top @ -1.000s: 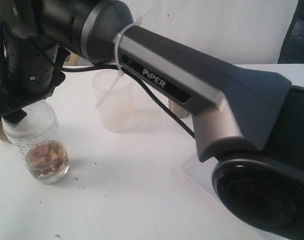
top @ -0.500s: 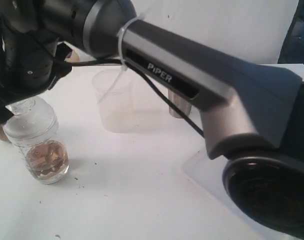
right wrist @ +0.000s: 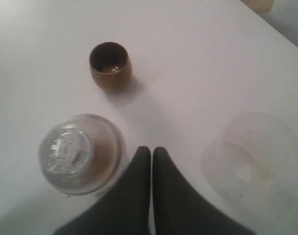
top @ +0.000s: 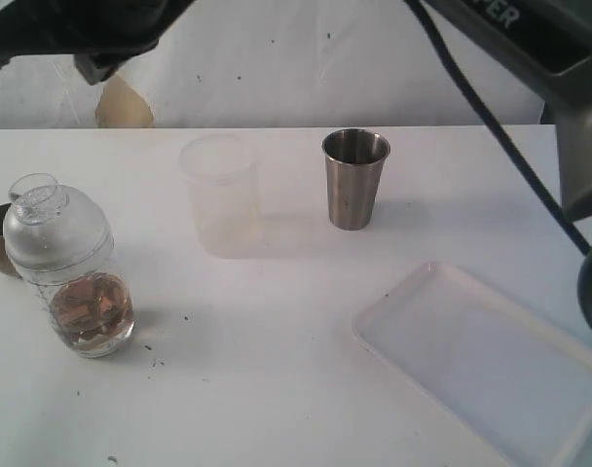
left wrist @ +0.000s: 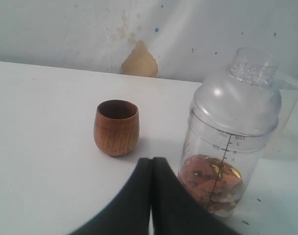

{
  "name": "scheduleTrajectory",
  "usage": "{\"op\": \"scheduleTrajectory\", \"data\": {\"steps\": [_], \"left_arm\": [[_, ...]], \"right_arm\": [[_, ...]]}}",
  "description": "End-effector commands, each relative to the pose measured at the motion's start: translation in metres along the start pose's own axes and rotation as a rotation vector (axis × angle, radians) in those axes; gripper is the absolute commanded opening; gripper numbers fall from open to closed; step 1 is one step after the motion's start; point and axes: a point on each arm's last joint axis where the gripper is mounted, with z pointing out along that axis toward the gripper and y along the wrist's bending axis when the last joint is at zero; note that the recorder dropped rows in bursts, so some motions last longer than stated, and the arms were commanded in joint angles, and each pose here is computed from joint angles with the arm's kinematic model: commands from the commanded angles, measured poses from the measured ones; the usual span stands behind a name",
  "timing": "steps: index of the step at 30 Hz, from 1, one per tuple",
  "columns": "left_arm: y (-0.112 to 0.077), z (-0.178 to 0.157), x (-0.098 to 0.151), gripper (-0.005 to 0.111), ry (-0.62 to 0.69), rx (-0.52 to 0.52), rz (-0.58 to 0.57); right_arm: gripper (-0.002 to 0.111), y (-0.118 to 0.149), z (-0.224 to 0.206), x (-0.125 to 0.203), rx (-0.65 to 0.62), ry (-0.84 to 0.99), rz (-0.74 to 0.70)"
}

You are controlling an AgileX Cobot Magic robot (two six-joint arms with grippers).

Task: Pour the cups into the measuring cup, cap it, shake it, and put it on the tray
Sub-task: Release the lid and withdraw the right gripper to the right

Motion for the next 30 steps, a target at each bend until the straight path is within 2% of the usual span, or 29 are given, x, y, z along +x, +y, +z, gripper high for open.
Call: {"op": "scheduleTrajectory", "data": {"steps": [1, 5, 7, 11, 17, 22, 24, 30], "left_arm": [[0.0, 0.0, 0.001, 0.0, 0.0, 0.002, 0.009], [0.0, 0.0, 0.001, 0.0, 0.0, 0.002, 0.009], [0.0, 0.0, 0.001, 0.0, 0.0, 0.002, 0.009], [0.0, 0.0, 0.001, 0.0, 0.0, 0.002, 0.009], [0.0, 0.0, 0.001, 0.0, 0.0, 0.002, 0.009], [0.0, 0.0, 0.0, 0.0, -0.011, 0.006, -0.007], [-0.001, 0.0, -0.003, 0.0, -0.042, 0.018, -0.081], [0.0, -0.004, -0.025, 0.0, -0.288, 0.064, -0.403]], "right_arm": [[0.0, -0.026, -0.004, 0.001, 0.051, 0.01, 0.096], [0.0, -0.048, -0.001, 0.006, 0.125, 0.022, 0.175], [0.0, -0.062, 0.003, 0.012, 0.211, 0.016, 0.215], [0.0, -0.072, 0.012, 0.029, 0.323, -0.045, 0.262], [0.0, -0.071, 0.008, 0.074, 0.29, -0.305, 0.313], [0.0, -0.08, -0.001, 0.123, 0.297, -0.326, 0.29], [0.0, -0.085, -0.009, 0.141, 0.325, -0.31, 0.279], [0.0, -0.088, -0.031, 0.196, 0.313, -0.3, 0.257]]}}
